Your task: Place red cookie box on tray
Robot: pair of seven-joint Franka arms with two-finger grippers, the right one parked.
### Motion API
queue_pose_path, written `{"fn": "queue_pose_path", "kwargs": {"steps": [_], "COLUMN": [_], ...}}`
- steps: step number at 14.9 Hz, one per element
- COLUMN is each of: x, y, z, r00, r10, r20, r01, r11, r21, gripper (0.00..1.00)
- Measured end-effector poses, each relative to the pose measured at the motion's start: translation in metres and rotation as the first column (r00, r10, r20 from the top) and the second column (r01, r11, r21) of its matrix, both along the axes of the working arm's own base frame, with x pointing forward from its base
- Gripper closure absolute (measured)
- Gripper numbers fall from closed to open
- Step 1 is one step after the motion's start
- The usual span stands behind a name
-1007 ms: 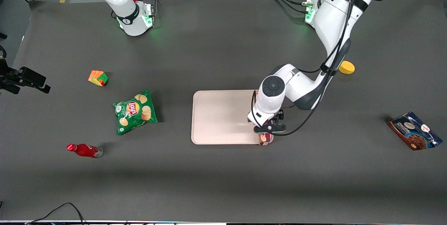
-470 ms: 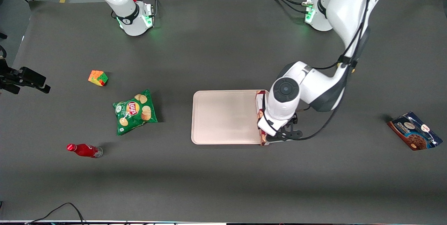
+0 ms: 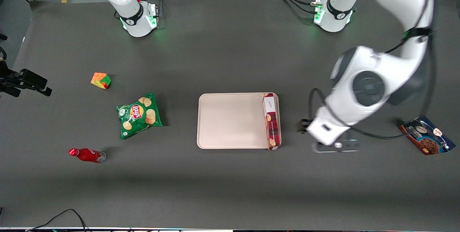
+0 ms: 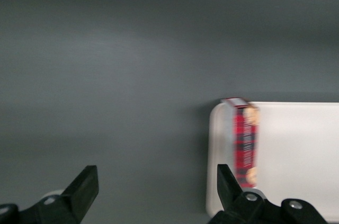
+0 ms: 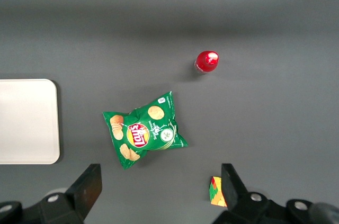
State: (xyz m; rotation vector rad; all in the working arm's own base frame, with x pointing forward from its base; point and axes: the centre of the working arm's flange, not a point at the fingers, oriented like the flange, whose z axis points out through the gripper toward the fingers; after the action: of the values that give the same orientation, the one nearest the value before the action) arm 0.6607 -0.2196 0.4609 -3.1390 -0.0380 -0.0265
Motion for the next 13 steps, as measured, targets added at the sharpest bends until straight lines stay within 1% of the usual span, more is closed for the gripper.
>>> {"fn": "queue_pose_path", "kwargs": {"steps": [1, 3, 6, 8, 10, 13], "x": [0.000, -0.008, -0.038, -0.059, -0.077, -0.100], "y": [0.026, 0.078, 0.136, 0.153, 0.165, 0.188], "z": [0.018, 0.060, 0.123, 0.156, 0.180, 0.189], "r00": [1.000, 0.999, 0.999, 0.999, 0.999, 0.999], "r10": [-0.012, -0.022, -0.014, -0.002, -0.023, -0.032], "r20": [-0.009, -0.029, -0.050, -0.044, -0.022, -0.016], "r01": [0.012, 0.022, 0.016, 0.004, 0.024, 0.033], "r11": [1.000, 1.000, 0.999, 0.999, 0.998, 0.998], "r21": [0.006, 0.011, 0.039, 0.048, 0.049, 0.052], "gripper": [0.00, 0.00, 0.00, 0.00, 0.00, 0.00]}}
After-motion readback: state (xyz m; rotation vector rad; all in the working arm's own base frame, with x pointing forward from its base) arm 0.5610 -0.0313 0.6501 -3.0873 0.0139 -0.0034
